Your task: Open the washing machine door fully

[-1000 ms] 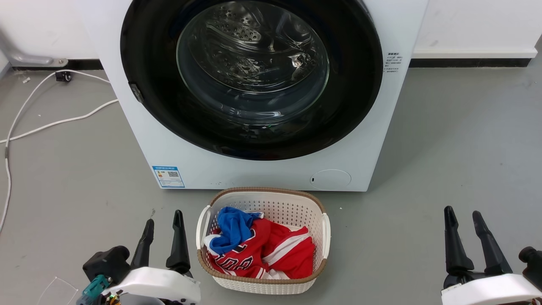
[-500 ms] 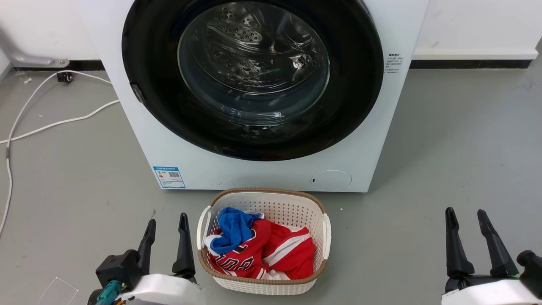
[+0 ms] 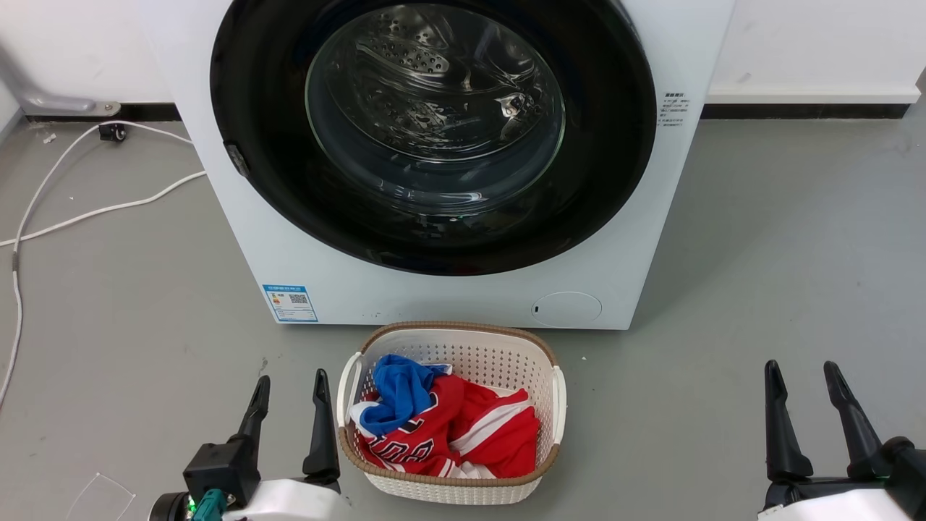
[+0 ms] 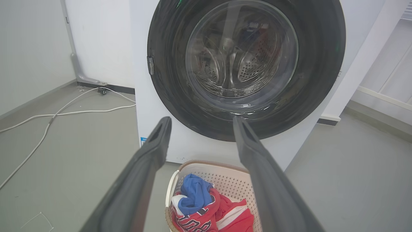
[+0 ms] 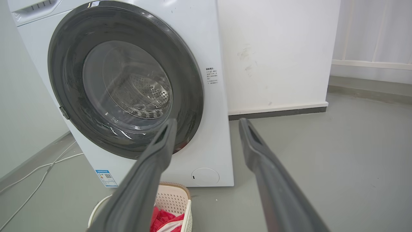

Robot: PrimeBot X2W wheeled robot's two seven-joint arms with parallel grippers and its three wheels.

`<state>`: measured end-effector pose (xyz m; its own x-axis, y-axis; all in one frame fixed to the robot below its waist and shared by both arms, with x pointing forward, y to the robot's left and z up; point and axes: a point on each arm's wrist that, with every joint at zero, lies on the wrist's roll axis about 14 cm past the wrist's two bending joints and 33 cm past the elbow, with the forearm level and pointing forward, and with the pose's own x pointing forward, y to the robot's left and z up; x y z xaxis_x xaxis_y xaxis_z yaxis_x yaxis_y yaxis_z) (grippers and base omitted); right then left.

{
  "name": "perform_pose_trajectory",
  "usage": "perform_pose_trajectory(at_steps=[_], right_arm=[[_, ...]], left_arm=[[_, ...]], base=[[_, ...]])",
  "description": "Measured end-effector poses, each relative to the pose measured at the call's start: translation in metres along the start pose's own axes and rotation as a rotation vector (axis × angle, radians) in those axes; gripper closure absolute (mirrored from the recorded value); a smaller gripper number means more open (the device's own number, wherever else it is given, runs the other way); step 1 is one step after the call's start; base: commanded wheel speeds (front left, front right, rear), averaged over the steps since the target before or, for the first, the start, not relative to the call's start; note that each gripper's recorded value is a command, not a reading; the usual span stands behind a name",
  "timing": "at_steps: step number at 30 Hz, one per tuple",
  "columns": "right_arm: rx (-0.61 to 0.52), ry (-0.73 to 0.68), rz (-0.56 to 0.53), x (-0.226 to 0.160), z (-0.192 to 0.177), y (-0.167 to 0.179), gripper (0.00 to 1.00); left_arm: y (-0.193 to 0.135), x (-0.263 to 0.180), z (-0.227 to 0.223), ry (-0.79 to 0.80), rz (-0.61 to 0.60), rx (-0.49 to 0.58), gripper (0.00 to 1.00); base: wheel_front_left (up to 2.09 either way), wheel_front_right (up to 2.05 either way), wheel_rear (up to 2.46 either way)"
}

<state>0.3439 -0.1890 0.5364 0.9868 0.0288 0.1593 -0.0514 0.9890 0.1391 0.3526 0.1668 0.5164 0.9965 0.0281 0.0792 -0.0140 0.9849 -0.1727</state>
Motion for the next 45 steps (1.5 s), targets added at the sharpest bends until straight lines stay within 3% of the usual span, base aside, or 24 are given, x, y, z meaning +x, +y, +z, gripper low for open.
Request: perform_pose_trajectory(at_steps=[26,45], right_arm=[[-0.096,-0.025,0.023,-0.0077,0.0029,0.0033,0.0],[-0.051,-0.011,0.007,-0.0089,-0.0025,-0.0001,0.0]], left_arm=[[-0.008,-0.0079,0.0009,-0.035,-0.044,0.143,0.0],[-0.004,-0.0092,-0.0043,-0.018,-0.032,0.121,0.0]], base=[[0.0,0.0,0.0],[0.0,0.0,0.0]])
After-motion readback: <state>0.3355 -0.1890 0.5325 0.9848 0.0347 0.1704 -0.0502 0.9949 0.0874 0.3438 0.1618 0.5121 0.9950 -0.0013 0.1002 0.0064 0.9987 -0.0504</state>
